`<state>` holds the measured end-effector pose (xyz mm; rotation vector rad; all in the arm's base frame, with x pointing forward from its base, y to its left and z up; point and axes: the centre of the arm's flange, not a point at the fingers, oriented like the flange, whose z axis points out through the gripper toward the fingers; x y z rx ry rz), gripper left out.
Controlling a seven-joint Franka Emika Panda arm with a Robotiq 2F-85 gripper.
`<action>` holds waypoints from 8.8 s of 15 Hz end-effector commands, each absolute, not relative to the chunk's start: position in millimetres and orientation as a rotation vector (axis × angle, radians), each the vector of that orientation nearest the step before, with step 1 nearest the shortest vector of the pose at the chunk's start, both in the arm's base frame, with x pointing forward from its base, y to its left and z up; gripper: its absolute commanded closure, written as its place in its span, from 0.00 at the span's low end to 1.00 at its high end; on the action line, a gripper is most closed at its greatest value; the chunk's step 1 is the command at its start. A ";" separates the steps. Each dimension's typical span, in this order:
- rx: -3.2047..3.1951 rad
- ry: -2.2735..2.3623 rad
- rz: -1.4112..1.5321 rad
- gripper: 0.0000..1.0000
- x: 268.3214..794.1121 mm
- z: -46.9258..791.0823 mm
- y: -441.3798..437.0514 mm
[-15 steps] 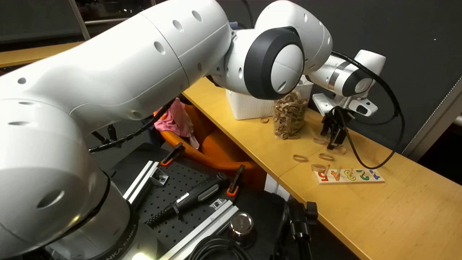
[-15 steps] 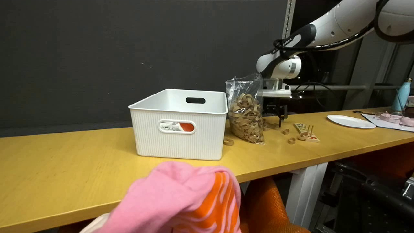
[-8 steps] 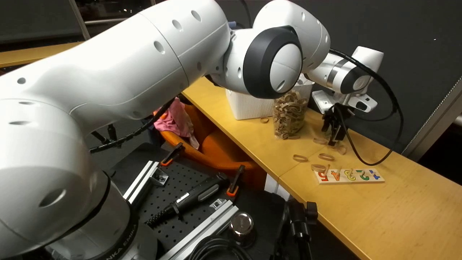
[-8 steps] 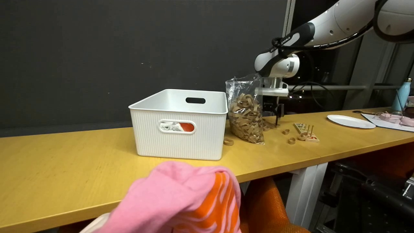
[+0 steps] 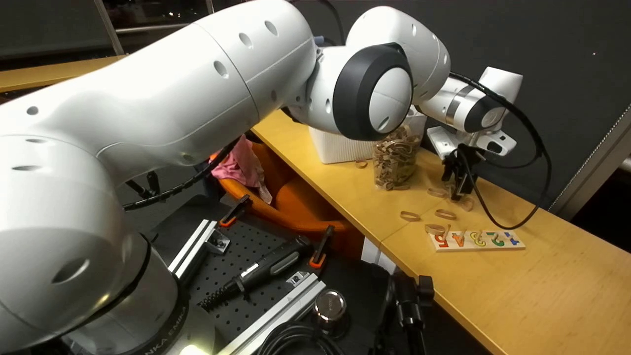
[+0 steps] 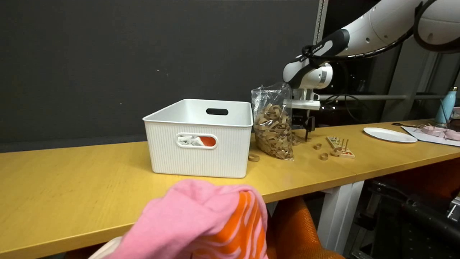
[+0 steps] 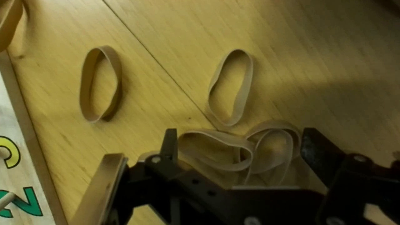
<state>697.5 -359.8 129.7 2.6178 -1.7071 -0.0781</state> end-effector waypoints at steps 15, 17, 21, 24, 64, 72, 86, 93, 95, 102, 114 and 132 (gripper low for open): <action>2.616 -1.641 0.053 0.99 712.1 130.9 -367.1; 2.615 -1.636 0.078 1.00 705.6 140.6 -362.0; 2.606 -1.630 0.127 0.99 694.7 159.4 -355.1; 2.588 -1.612 0.172 0.99 682.7 185.7 -344.0; 2.582 -1.420 0.717 0.99 582.0 453.9 -105.2; 2.627 -1.482 0.571 0.99 603.6 418.4 -147.1; 2.639 -1.371 0.574 0.99 667.7 377.7 -145.4; 2.659 -1.292 0.581 0.99 673.3 375.5 -119.3; 2.668 -1.295 0.576 0.71 671.8 375.9 -119.2; 2.674 -1.277 0.579 0.27 663.3 376.4 -108.9; 2.660 -1.239 0.511 0.00 545.7 404.4 -150.4; 2.790 -0.361 -0.018 0.00 483.6 252.3 -318.9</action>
